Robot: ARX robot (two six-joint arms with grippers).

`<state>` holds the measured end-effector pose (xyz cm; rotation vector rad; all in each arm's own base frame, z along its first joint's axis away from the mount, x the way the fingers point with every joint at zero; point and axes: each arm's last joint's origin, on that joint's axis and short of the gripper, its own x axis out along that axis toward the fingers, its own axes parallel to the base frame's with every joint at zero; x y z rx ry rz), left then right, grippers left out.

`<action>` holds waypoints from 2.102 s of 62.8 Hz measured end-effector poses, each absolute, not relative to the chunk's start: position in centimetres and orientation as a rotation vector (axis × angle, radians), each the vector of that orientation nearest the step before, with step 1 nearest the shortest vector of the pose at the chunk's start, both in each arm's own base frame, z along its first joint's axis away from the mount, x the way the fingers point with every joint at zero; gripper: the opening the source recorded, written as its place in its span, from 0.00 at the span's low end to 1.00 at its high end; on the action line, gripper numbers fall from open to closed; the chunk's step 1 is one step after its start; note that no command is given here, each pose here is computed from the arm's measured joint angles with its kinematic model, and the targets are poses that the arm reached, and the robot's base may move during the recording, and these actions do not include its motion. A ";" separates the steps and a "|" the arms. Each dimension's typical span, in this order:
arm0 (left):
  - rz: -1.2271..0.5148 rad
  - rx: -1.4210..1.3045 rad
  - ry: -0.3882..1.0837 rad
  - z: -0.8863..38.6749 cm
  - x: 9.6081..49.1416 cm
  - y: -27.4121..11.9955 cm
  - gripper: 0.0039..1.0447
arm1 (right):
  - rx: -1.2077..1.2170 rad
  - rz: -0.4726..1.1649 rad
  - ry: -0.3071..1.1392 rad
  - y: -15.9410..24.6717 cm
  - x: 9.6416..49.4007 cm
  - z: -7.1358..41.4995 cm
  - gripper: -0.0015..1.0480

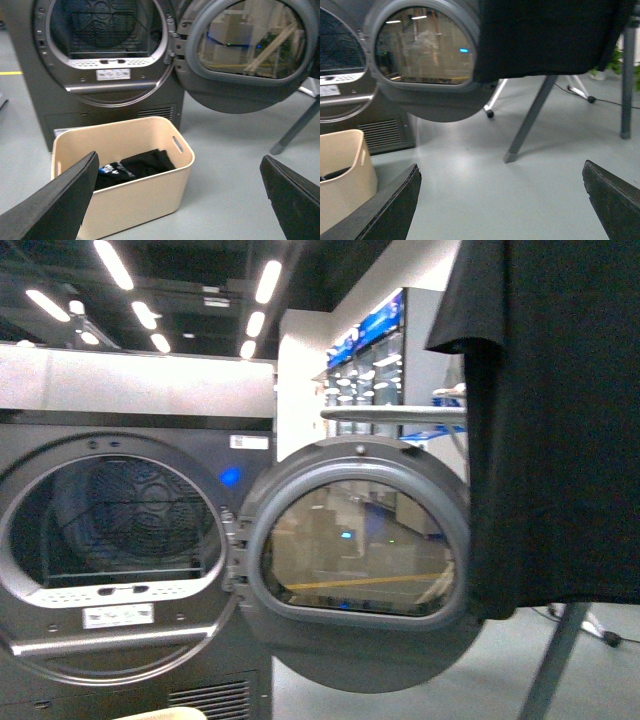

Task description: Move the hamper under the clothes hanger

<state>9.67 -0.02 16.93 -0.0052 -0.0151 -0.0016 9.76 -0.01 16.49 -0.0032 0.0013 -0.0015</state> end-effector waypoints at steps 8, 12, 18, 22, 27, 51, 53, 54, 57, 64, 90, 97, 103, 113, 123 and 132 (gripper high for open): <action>-0.001 -0.005 -0.015 16.9 9.7 0.0 0.94 | -0.003 0.000 0.001 0.0 9.8 16.5 0.92; -0.001 -0.005 -0.014 16.9 9.7 0.0 0.94 | -0.003 0.000 0.002 0.0 9.8 16.5 0.92; -0.001 -0.005 -0.015 16.9 9.7 0.0 0.94 | -0.003 0.000 0.001 0.0 9.8 16.5 0.92; -0.001 -0.006 -0.015 16.9 9.7 0.0 0.94 | -0.003 0.001 0.003 0.0 9.8 16.5 0.92; 0.006 -0.006 -0.017 16.9 9.7 0.0 0.94 | -0.004 0.009 0.002 0.0 9.8 16.5 0.92; -0.001 -0.005 -0.017 16.9 9.7 0.0 0.94 | -0.003 0.001 0.001 0.0 9.8 16.5 0.92; -0.001 -0.005 -0.017 16.9 9.7 0.0 0.94 | -0.003 0.001 0.001 0.0 9.8 16.5 0.92; -0.001 -0.005 -0.017 16.9 9.7 0.0 0.94 | -0.003 0.001 0.001 0.0 9.8 16.5 0.92; -0.001 -0.005 -0.017 16.9 9.7 0.0 0.94 | -0.003 0.001 0.001 0.0 9.8 16.5 0.92; -0.001 -0.005 -0.017 16.9 9.7 0.0 0.94 | -0.003 0.001 0.001 0.0 9.8 16.5 0.92; -0.001 -0.005 -0.017 16.9 9.7 0.0 0.94 | -0.003 0.001 0.001 0.0 9.8 16.5 0.92; -0.001 -0.005 -0.017 16.9 9.7 0.0 0.94 | -0.003 0.001 0.001 0.0 9.8 16.5 0.92; -0.001 -0.005 -0.017 16.9 9.7 0.0 0.94 | -0.003 0.001 0.001 0.0 9.8 16.5 0.92; -0.001 -0.005 -0.016 16.9 9.7 0.0 0.94 | -0.003 0.001 0.001 0.0 9.8 16.5 0.92; -0.001 -0.005 -0.015 16.9 9.7 0.0 0.94 | -0.003 0.001 0.001 0.0 9.8 16.5 0.92; -0.001 -0.005 -0.016 16.9 9.7 0.0 0.94 | -0.003 0.001 0.001 0.0 9.8 16.5 0.92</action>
